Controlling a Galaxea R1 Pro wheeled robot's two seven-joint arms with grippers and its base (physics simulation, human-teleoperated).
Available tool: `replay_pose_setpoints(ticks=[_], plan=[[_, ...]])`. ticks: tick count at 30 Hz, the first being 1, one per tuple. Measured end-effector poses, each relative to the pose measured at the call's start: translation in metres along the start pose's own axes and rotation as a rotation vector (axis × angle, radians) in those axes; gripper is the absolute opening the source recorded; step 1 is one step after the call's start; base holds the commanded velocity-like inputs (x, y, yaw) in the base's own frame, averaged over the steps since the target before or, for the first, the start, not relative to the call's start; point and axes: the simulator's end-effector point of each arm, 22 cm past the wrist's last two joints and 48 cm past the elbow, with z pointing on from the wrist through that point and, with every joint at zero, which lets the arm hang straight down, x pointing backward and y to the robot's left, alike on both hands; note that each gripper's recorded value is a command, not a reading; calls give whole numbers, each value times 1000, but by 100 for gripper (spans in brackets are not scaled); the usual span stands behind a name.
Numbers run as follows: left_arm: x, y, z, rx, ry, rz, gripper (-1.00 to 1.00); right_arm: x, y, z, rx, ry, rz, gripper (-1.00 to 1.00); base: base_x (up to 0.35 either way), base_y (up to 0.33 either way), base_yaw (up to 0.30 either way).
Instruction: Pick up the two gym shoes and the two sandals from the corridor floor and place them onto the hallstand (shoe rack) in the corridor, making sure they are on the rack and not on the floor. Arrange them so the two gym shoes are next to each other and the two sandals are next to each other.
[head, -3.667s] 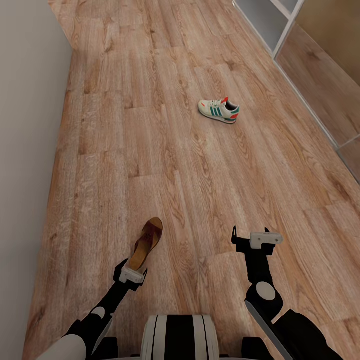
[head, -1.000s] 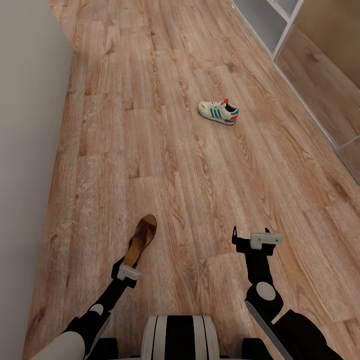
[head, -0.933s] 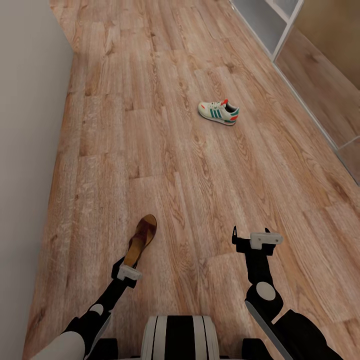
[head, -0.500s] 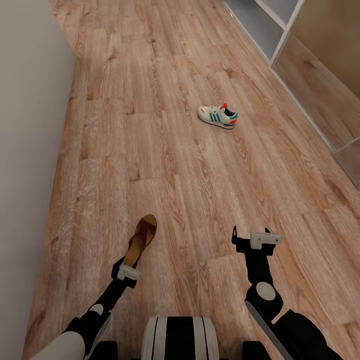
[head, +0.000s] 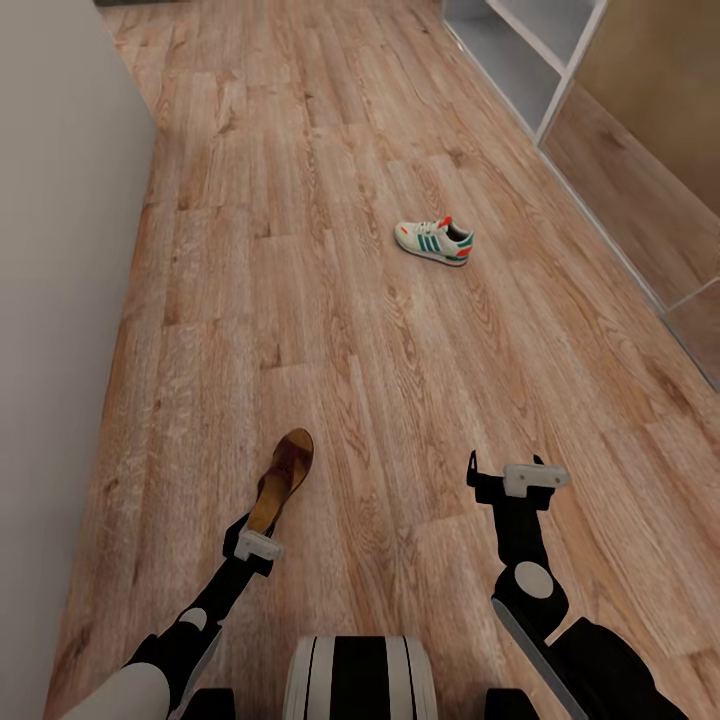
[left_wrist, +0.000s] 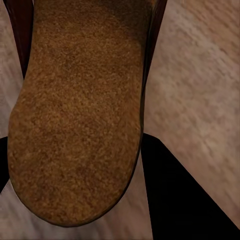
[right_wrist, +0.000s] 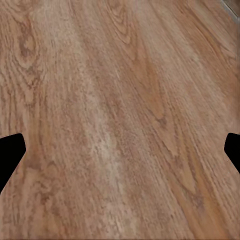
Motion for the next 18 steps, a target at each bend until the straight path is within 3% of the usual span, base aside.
replay_pose_setpoints(ticks=[18], plan=[[-16, 4, -1, -7, -26, 7, -100, -16, -3, -3, 6, -26, 11, 100, 0, 0, 0]])
